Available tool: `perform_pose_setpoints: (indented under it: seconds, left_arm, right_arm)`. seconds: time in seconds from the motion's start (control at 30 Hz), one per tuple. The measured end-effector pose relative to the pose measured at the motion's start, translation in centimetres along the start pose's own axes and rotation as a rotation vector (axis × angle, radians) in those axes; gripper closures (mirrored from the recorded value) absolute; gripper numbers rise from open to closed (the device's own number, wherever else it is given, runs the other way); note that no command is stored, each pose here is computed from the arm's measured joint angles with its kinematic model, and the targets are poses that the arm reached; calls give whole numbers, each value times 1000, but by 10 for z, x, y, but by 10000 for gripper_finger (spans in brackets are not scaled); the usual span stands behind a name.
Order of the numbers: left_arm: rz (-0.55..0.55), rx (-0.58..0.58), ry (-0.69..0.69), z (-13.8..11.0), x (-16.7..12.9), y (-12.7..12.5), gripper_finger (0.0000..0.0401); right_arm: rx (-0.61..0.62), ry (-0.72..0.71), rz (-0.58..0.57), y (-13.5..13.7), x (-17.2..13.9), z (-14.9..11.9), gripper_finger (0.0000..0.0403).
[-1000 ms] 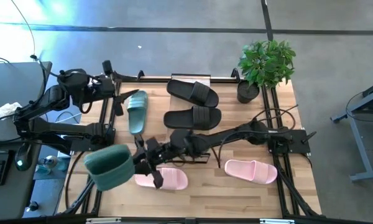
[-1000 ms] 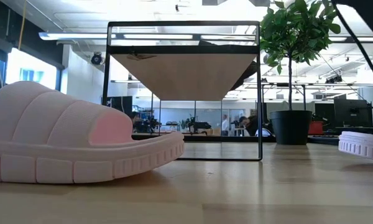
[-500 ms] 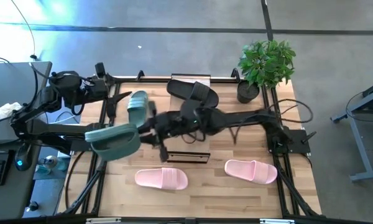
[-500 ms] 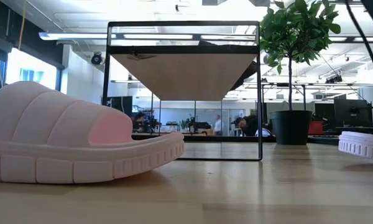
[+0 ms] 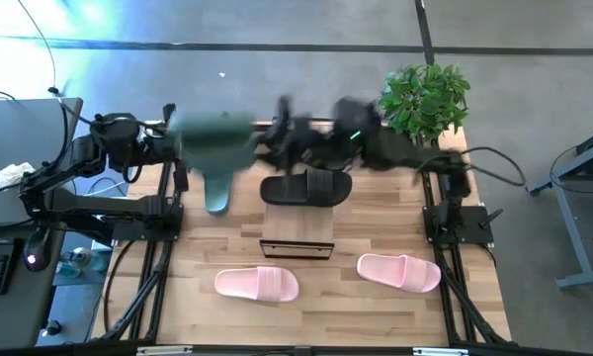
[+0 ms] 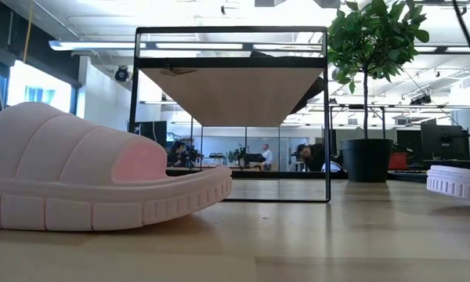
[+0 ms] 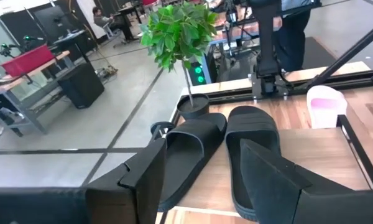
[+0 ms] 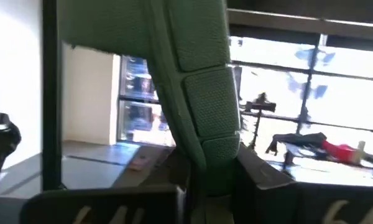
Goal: Pick and place slides into the shelf
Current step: Adjust the green slide
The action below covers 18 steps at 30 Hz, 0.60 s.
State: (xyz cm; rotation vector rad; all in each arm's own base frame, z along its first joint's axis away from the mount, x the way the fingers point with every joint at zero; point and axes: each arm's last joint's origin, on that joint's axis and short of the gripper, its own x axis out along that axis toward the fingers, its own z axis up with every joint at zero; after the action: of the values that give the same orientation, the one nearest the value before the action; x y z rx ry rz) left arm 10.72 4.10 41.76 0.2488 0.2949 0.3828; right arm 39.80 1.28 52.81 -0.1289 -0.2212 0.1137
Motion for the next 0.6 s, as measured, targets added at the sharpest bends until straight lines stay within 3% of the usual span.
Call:
perform_pose_setpoints:
  seconds: [0.17,0.33,0.6]
  left_arm:
    - [-1,0,6,1,6,0,213]
    - [6,-2,-22,5,11,1,212]
    - [11,19,-62,11,25,1,212]
  right_arm:
    - [12,93,-125,-7,-51,39,367]
    - [44,215,-268,4,-109,71,367]
    - [184,531,-404,27,-163,65,367]
